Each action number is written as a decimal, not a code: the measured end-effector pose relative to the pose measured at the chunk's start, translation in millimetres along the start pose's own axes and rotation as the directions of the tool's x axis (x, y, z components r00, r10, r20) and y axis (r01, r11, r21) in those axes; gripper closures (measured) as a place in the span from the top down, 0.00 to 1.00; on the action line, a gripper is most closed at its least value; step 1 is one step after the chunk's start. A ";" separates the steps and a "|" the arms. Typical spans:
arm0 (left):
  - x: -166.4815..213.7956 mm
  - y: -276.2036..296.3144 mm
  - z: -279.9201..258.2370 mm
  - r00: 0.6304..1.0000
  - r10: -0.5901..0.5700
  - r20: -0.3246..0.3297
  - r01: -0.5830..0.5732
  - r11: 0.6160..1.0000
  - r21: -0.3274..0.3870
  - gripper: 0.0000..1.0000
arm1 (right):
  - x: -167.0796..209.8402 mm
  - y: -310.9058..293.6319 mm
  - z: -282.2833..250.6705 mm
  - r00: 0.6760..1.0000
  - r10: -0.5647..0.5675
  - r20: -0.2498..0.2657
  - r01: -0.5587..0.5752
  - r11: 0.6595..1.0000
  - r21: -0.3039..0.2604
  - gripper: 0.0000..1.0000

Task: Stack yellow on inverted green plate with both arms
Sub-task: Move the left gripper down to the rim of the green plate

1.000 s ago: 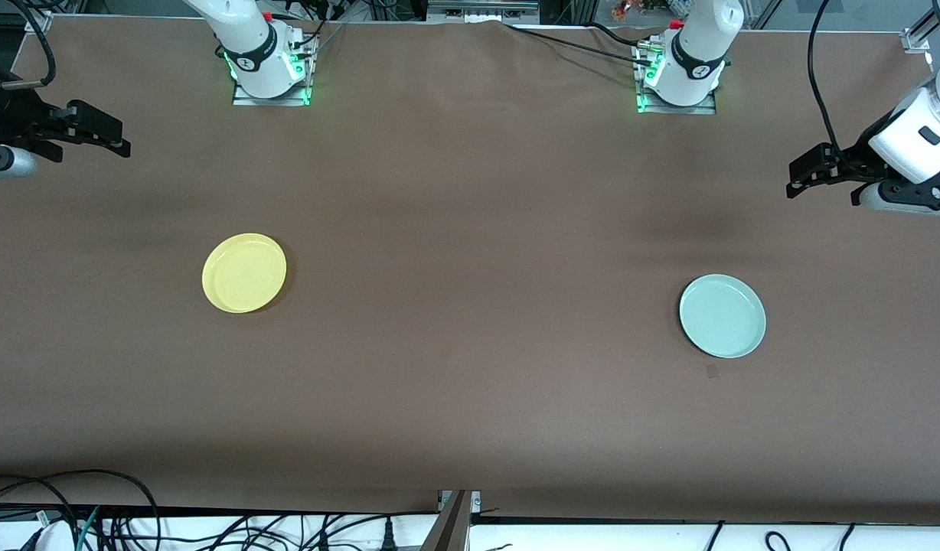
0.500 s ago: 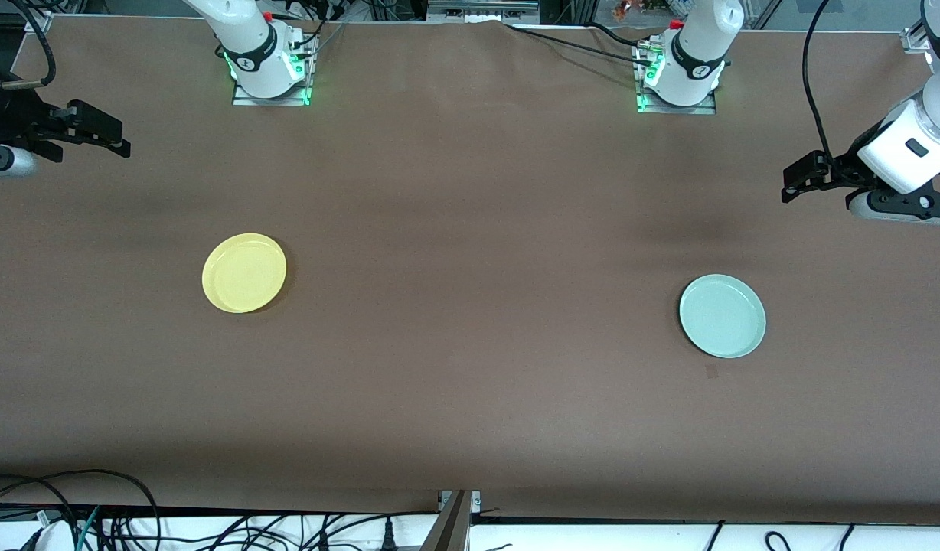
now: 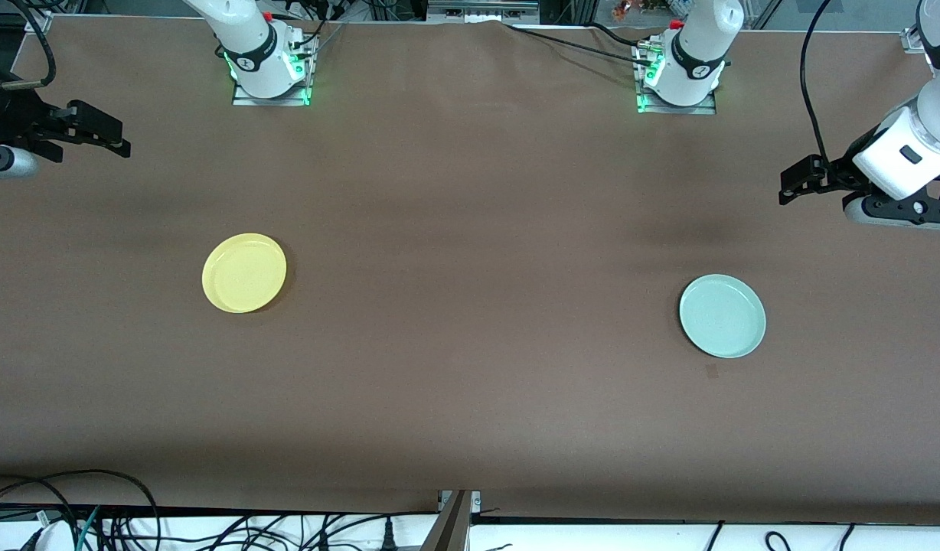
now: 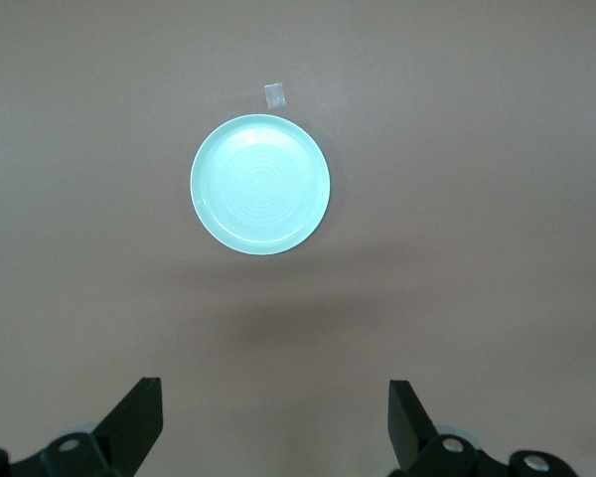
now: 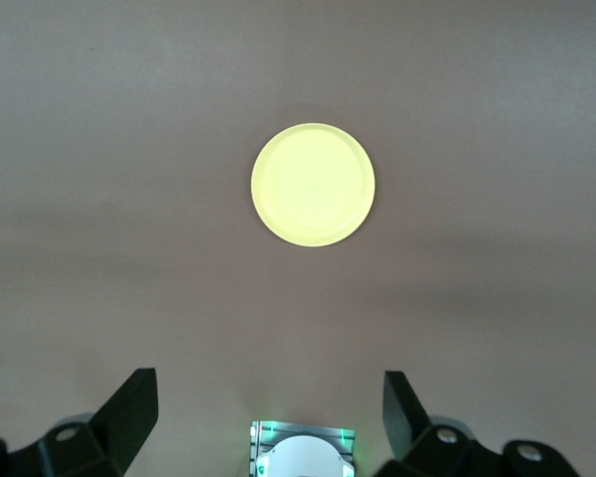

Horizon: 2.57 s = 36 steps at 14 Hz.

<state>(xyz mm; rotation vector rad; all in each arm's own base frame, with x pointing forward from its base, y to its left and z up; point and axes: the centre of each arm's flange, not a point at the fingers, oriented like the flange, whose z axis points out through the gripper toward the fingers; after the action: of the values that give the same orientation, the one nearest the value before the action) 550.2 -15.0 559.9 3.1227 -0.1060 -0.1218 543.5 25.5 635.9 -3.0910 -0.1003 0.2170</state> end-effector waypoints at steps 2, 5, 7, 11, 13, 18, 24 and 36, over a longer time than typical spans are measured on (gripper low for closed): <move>1.3 -0.8 2.9 1.000 -0.002 0.006 0.002 1.000 0.000 1.00 | 0.1 0.0 0.2 1.000 0.000 0.000 0.000 1.000 0.000 1.00; 2.5 -1.2 6.8 1.000 -0.003 0.013 0.003 1.000 0.000 1.00 | 0.2 0.0 0.3 1.000 0.000 0.001 0.000 1.000 0.000 1.00; 2.8 -1.2 8.0 1.000 -0.003 0.015 0.003 1.000 0.000 1.00 | 0.2 0.0 0.3 1.000 0.000 0.001 0.000 1.000 0.000 1.00; 2.9 -1.5 8.2 1.000 -0.004 0.016 0.004 1.000 0.000 1.00 | 0.2 0.0 0.3 1.000 0.000 0.001 0.000 1.000 0.000 1.00; 3.2 -1.7 8.2 1.000 -0.004 0.014 0.004 1.000 0.000 1.00 | 0.3 0.0 0.3 1.000 0.000 0.001 0.000 1.000 0.000 1.00; 8.0 -2.0 12.2 1.000 -0.005 0.006 0.005 1.000 0.001 1.00 | 0.3 0.0 0.4 1.000 0.000 0.001 0.000 1.000 0.000 1.00; 10.6 -18.2 12.7 0.999 -0.034 0.000 0.034 0.999 0.000 1.00 | 0.3 0.0 0.4 1.000 0.000 0.001 0.000 1.000 0.000 1.00; 33.2 -18.6 63.2 0.998 -0.058 0.040 0.058 0.998 0.005 1.00 | 0.4 0.0 0.6 1.000 0.000 0.001 0.000 1.000 0.000 1.00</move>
<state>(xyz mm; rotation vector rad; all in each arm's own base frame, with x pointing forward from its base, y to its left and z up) 579.4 0.6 494.0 3.1290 -0.0156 -0.1850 543.8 25.6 635.3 -3.0909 -0.1003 0.2187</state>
